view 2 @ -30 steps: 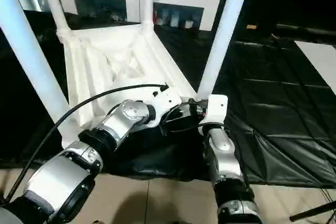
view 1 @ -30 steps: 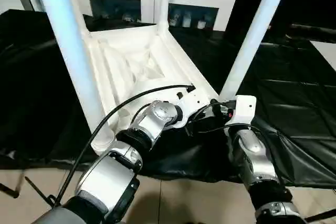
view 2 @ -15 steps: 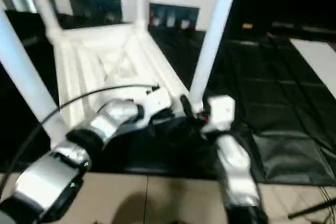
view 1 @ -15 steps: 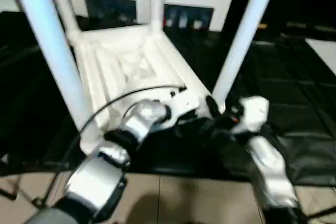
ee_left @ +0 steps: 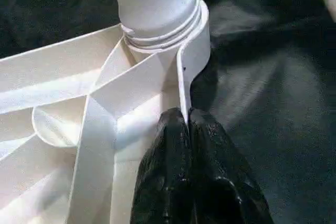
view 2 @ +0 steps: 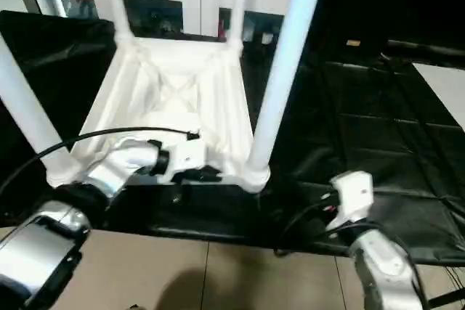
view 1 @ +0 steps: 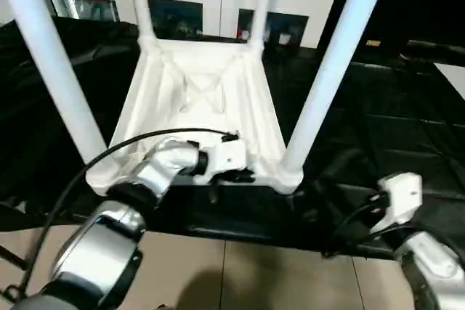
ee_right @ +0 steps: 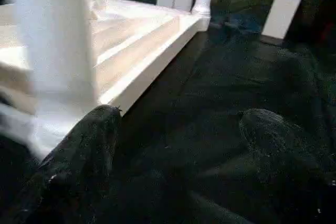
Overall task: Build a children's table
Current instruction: Rotate leg to tighten
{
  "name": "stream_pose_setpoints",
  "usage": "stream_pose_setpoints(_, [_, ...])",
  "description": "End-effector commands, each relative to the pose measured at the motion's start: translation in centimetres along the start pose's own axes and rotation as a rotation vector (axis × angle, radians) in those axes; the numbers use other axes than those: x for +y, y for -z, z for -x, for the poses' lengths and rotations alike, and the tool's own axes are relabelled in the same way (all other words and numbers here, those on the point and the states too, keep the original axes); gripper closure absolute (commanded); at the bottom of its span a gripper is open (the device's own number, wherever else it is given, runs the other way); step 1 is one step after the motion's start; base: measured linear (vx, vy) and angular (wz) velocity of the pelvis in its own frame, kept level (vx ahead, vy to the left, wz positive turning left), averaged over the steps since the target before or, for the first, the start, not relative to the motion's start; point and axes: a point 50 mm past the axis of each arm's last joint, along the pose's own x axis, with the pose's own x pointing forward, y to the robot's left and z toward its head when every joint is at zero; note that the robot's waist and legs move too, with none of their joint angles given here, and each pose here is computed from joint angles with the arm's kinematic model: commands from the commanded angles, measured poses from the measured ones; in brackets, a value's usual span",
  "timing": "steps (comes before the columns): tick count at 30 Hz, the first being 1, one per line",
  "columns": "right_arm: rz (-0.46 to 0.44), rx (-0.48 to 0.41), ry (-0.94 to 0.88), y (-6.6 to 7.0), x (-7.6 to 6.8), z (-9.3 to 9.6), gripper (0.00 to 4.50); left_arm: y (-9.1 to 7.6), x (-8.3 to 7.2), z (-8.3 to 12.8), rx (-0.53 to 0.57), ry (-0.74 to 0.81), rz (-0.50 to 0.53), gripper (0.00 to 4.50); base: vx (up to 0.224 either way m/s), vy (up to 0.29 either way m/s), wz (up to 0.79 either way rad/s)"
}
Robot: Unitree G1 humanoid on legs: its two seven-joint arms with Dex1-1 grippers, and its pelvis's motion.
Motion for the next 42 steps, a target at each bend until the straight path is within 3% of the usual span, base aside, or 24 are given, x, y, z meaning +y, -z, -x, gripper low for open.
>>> stream_pose_setpoints(1, [-0.009, -0.025, 0.022, -0.7, -0.4, -0.3, 0.58, 0.5, -2.0, -1.4, 0.032, 0.158, -0.025, 4.50, 0.000, 0.000, 0.00])
stream_pose_setpoints(7, [-0.020, -0.032, -0.007, -0.6, 0.7, -1.3, 0.58, 1.0, -2.5, -0.2, 0.028, 0.171, -0.037, 4.50, 0.000, 0.000, 0.00])
stream_pose_setpoints(11, [-0.030, -0.030, -0.006, -0.5, 1.2, -1.8, 0.58, 1.0, -2.3, 0.3, 0.008, 0.092, -0.046, 4.50, 0.000, 0.000, 0.00])
stream_pose_setpoints(12, [-0.030, -0.032, -0.006, -0.5, 1.4, -1.8, 0.51, 1.0, -2.2, 0.5, -0.006, 0.066, -0.041, 4.07, 0.000, 0.000, 0.00])
stream_pose_setpoints(13, [-0.040, -0.039, 0.002, -0.6, 1.6, -1.9, 0.51, 0.7, -2.2, 0.9, -0.061, 0.028, -0.014, 3.96, 0.000, 0.000, 0.00])
stream_pose_setpoints(16, [-0.065, -0.052, 0.028, -0.6, 1.8, -1.8, 0.51, 0.0, -2.4, 2.2, -0.171, -0.024, 0.006, 3.76, 0.000, 0.000, 0.00])
stream_pose_setpoints(25, [-0.084, -0.084, 0.167, -0.8, 1.3, -1.0, 0.51, -2.2, -3.1, 5.5, -0.334, -0.227, -0.019, 3.04, 0.000, 0.000, 0.00])
stream_pose_setpoints(30, [-0.085, -0.111, 0.190, -1.2, 1.9, 0.0, 0.51, -3.3, -4.0, 7.7, -0.468, -0.467, 0.118, 2.58, 0.000, 0.000, 0.00])
stream_pose_setpoints(32, [-0.085, -0.112, 0.192, -1.3, 1.9, 0.0, 0.51, -3.3, -4.0, 7.7, -0.473, -0.482, 0.123, 2.44, 0.000, 0.000, 0.00])
stream_pose_setpoints(33, [-0.091, -0.132, 0.231, -1.6, 1.8, 0.6, 0.51, -3.5, -5.0, 8.7, -0.557, -0.710, 0.203, 2.36, 0.000, 0.000, 0.00])
stream_pose_setpoints(37, [-0.111, -0.130, 0.254, -1.9, 2.3, 1.2, 0.51, -2.1, -7.3, 9.3, -0.489, -1.058, 0.327, 2.09, 0.000, 0.000, 0.00])
stream_pose_setpoints(38, [-0.106, -0.129, 0.252, -2.0, 2.3, 1.2, 0.51, -2.0, -7.4, 9.3, -0.492, -1.077, 0.351, 2.03, 0.000, 0.000, 0.00])
stream_pose_setpoints(39, [-0.085, -0.127, 0.247, -2.1, 2.5, 1.2, 0.51, -1.7, -7.7, 9.2, -0.510, -1.138, 0.442, 2.03, 0.000, 0.000, 0.00])
stream_pose_setpoints(42, [-0.079, -0.119, 0.254, -2.1, 2.4, 1.0, 0.51, -1.7, -7.7, 8.6, -0.512, -1.180, 0.527, 2.03, 0.000, 0.000, 0.00])
